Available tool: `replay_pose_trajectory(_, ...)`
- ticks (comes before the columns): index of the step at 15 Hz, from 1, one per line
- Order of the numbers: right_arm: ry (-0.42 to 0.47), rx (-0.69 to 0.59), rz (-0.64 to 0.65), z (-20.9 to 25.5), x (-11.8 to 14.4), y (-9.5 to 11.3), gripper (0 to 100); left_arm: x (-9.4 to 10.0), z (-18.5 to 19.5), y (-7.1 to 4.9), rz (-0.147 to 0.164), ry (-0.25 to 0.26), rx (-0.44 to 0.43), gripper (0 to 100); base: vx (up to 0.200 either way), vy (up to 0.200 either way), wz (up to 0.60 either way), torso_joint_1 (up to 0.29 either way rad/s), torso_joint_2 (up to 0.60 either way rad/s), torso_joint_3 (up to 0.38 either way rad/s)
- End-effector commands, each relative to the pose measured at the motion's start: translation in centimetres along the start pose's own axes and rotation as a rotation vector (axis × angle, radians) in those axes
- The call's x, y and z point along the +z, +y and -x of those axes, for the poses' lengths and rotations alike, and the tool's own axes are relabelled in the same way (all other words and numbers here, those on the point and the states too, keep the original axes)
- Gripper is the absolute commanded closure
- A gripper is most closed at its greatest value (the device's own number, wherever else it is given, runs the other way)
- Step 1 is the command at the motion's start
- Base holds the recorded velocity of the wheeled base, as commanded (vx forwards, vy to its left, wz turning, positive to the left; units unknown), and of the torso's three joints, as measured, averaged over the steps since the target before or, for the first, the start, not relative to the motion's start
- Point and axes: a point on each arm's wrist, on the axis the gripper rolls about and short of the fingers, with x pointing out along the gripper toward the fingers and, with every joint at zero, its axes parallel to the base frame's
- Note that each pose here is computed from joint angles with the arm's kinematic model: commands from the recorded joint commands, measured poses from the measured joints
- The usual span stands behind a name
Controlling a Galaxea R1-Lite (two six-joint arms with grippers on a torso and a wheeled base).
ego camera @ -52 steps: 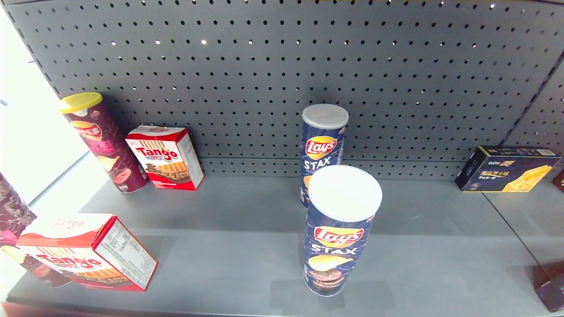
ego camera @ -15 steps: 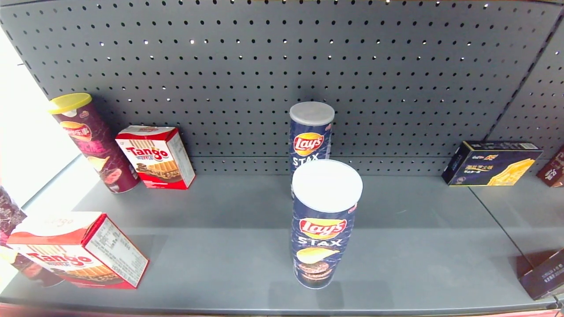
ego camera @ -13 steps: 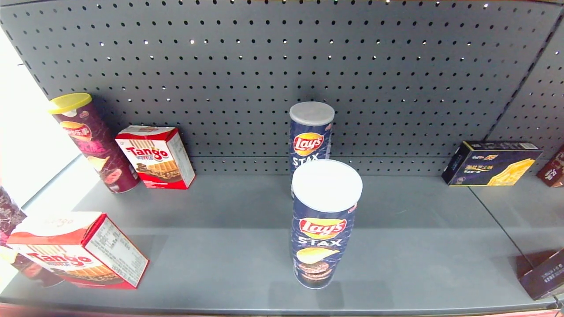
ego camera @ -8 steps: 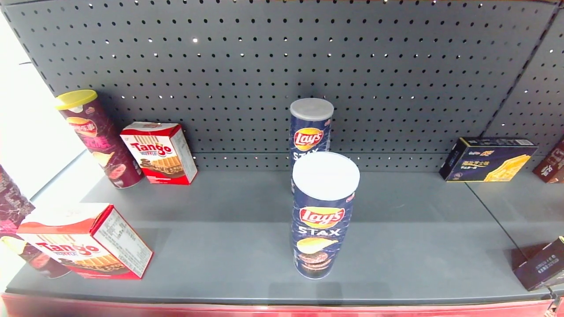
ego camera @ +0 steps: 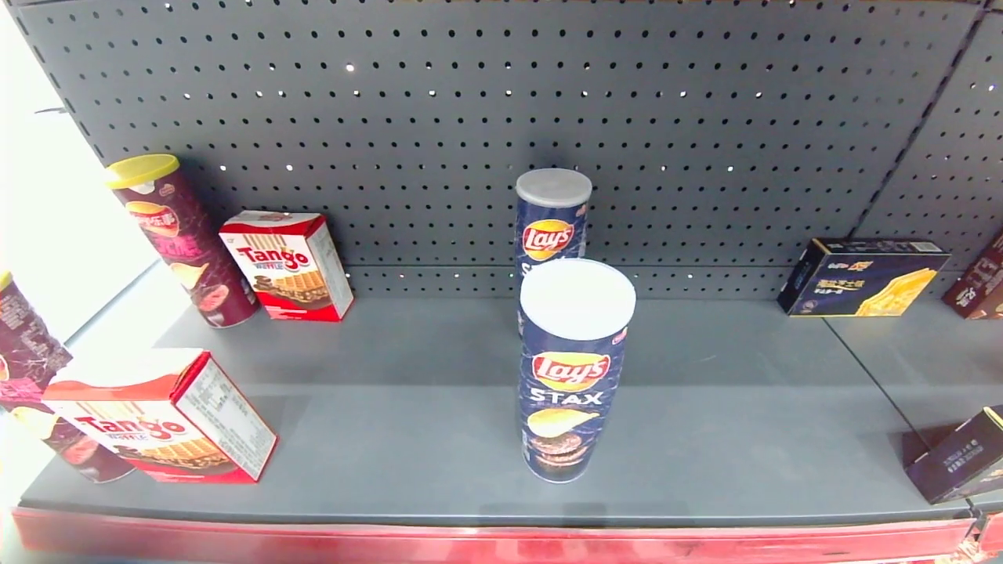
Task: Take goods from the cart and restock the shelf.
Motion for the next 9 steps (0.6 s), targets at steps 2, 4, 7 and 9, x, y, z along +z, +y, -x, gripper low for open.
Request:
replay_pose_trajectory(2,0.001,0.0,0.001,-0.01,0.0,0.0,0,0.01,0.0,0.0,0.0,-0.001,0.0,0,0.0,0.0,0.0,0.0,0.0,0.0)
replay_pose_trajectory(4,0.001,0.0,-0.001,-0.01,0.0,0.0,0,0.01,0.0,0.0,0.0,-0.001,0.0,0,0.0,0.0,0.0,0.0,0.0,0.0)
replay_pose_trajectory(7,0.001,0.0,-0.001,-0.01,0.0,0.0,0,0.01,0.0,0.0,0.0,-0.001,0.0,0,0.0,0.0,0.0,0.0,0.0,0.0)
replay_pose_trajectory(9,0.001,0.0,0.001,-0.01,0.0,0.0,0,0.01,0.0,0.0,0.0,-0.001,0.0,0,0.0,0.0,0.0,0.0,0.0,0.0)
